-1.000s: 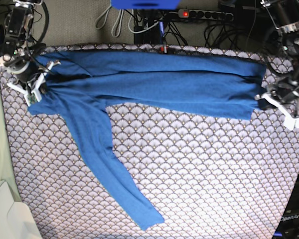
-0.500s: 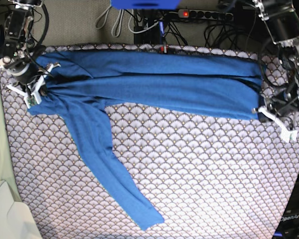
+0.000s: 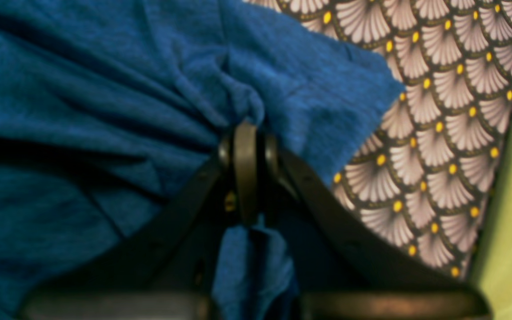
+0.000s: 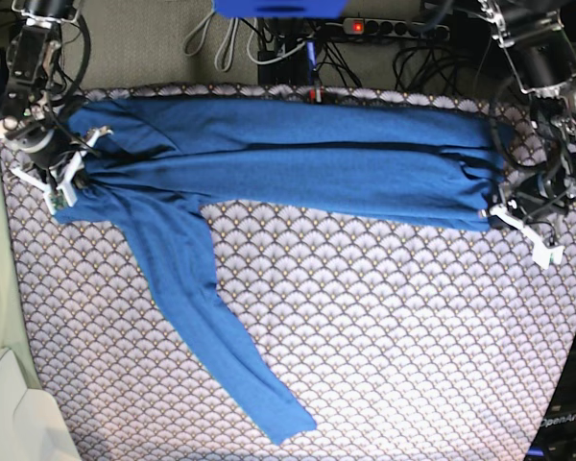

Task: Fold the T-shirt properly
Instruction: 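Release the shirt and move the right gripper to the hanging sleeve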

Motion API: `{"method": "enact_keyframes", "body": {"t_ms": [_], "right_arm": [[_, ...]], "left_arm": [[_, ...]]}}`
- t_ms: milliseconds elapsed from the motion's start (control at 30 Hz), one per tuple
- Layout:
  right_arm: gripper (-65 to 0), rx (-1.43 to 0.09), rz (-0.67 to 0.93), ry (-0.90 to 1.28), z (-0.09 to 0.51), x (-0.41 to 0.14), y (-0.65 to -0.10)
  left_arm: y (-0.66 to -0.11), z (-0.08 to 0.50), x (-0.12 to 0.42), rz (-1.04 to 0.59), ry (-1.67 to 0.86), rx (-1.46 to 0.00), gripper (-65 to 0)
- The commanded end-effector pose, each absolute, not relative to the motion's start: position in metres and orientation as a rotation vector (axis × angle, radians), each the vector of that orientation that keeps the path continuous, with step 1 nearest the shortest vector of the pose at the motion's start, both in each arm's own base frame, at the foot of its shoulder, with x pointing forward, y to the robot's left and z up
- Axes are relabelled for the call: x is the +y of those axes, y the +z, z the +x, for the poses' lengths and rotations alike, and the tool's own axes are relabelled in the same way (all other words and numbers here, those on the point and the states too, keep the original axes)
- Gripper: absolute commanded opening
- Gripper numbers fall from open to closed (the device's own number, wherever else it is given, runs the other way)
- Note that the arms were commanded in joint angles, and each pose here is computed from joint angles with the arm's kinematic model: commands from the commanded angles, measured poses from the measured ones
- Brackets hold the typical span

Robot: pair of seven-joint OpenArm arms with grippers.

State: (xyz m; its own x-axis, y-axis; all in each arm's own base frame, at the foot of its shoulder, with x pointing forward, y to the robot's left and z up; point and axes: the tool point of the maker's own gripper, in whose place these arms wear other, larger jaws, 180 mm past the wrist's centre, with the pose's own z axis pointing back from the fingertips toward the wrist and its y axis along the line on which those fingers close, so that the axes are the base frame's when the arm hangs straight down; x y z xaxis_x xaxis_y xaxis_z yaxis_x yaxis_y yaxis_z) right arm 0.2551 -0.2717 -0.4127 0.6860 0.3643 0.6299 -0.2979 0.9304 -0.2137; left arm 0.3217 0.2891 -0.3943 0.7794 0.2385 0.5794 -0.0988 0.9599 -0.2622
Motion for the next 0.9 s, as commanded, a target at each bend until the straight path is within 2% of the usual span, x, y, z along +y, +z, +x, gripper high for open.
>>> {"method": "enact_keyframes", "body": {"t_ms": [0, 133, 200, 267, 333, 433, 500, 600, 667, 867], "right_arm": [[-65.0, -0.766, -0.117, 0.375, 0.264, -0.278, -0.400], [-64.8, -0.770, -0.120, 0.377, 0.265, -0.278, -0.398], [-60.8, -0.771, -0.120, 0.378, 0.265, -0.278, -0.398], [-54.6, -0.770, -0.122, 0.376, 0.265, -0.278, -0.398], [-46.1, -0.769, -0.121, 0.376, 0.264, -0.278, -0.398], [-35.2, -0.773, -0.125, 0.375, 0.265, -0.279, -0.397], [-31.1, -0.787, -0.133, 0.381, 0.268, -0.279, -0.391], [-29.4, -0.813, -0.153, 0.390, 0.270, -0.280, -0.380], [-29.4, -0.845, -0.182, 0.376, 0.272, -0.286, -0.367], [-29.3, -0.902, -0.220, 0.368, 0.284, -0.293, -0.345]], "left_arm": [[-0.378, 0.333, 0.295, -0.214, 0.168, -0.707, -64.5], [-0.379, 0.332, 0.296, -0.212, 0.163, -0.698, -64.4], [-0.380, 0.332, 0.294, -0.210, 0.149, -0.690, -63.5], [-0.382, 0.332, 0.288, -0.209, 0.120, -0.676, -59.4], [-0.383, 0.331, 0.286, -0.199, 0.088, -0.662, -51.3], [-0.382, 0.331, 0.284, -0.196, 0.075, -0.661, -34.0], [-0.382, 0.330, 0.285, -0.195, 0.074, -0.662, -22.8], [-0.381, 0.331, 0.285, -0.196, 0.076, -0.664, -14.2], [-0.373, 0.333, 0.288, -0.184, 0.063, -0.683, -11.9], [-0.343, 0.336, 0.293, -0.138, 0.029, -0.766, -11.8]]}}
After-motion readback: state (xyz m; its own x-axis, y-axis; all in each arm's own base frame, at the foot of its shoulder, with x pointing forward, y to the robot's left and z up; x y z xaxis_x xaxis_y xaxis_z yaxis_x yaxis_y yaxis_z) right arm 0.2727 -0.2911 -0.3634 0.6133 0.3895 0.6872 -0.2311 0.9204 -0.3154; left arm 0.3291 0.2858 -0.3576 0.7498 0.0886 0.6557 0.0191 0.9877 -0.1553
